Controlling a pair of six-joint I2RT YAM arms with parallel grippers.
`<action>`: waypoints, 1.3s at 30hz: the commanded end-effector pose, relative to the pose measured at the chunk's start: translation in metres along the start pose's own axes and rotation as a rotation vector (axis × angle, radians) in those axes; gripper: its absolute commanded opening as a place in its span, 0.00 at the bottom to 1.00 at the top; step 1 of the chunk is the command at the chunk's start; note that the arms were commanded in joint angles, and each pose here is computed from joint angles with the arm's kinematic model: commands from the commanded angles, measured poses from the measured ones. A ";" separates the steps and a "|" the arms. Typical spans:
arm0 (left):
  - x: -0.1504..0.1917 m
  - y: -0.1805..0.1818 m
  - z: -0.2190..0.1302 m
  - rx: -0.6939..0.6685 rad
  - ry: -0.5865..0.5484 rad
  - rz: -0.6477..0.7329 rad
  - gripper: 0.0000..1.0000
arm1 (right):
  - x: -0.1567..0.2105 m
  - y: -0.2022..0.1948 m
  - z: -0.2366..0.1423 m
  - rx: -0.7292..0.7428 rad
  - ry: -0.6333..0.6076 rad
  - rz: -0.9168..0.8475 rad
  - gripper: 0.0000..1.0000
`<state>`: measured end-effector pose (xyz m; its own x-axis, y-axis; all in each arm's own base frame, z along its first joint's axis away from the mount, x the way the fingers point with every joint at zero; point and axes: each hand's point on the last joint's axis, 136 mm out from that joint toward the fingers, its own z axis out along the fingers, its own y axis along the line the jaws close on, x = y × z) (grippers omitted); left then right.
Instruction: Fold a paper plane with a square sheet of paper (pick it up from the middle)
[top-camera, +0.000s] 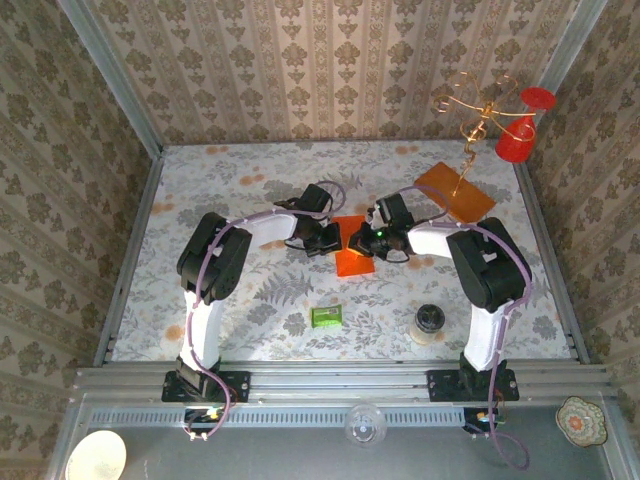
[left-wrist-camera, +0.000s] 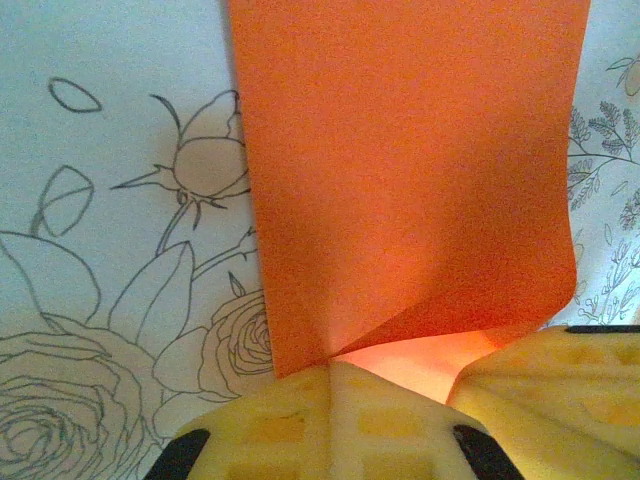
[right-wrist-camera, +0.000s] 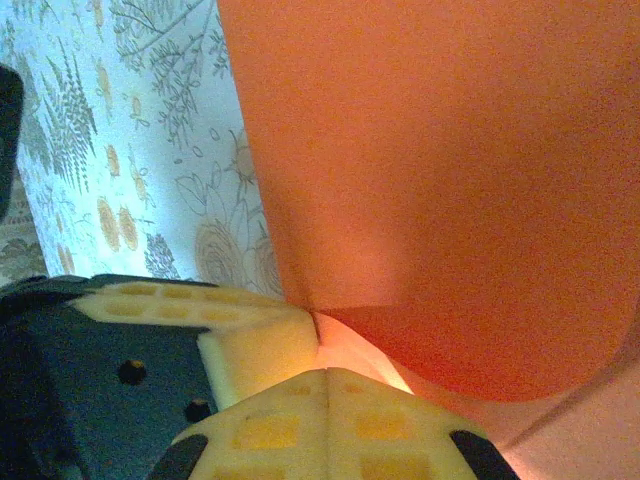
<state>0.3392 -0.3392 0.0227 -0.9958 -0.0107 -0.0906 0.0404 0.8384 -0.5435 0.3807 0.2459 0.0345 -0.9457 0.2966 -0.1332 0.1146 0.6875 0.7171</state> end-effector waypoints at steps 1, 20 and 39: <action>0.022 0.039 0.014 -0.128 0.063 -0.019 0.00 | -0.001 -0.010 0.006 0.040 0.007 0.019 0.01; 0.032 0.062 0.013 -0.190 0.087 -0.045 0.00 | -0.029 -0.073 -0.036 0.202 -0.128 0.105 0.01; 0.025 0.046 0.012 -0.135 0.079 -0.025 0.00 | -0.010 -0.005 0.000 0.092 -0.046 -0.041 0.00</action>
<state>0.3379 -0.3383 0.0213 -0.9941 0.0074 -0.1085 0.0660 0.8337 -0.5483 0.3913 0.2399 0.0434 -0.9261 0.2966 -0.2331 0.0806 0.7593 0.6457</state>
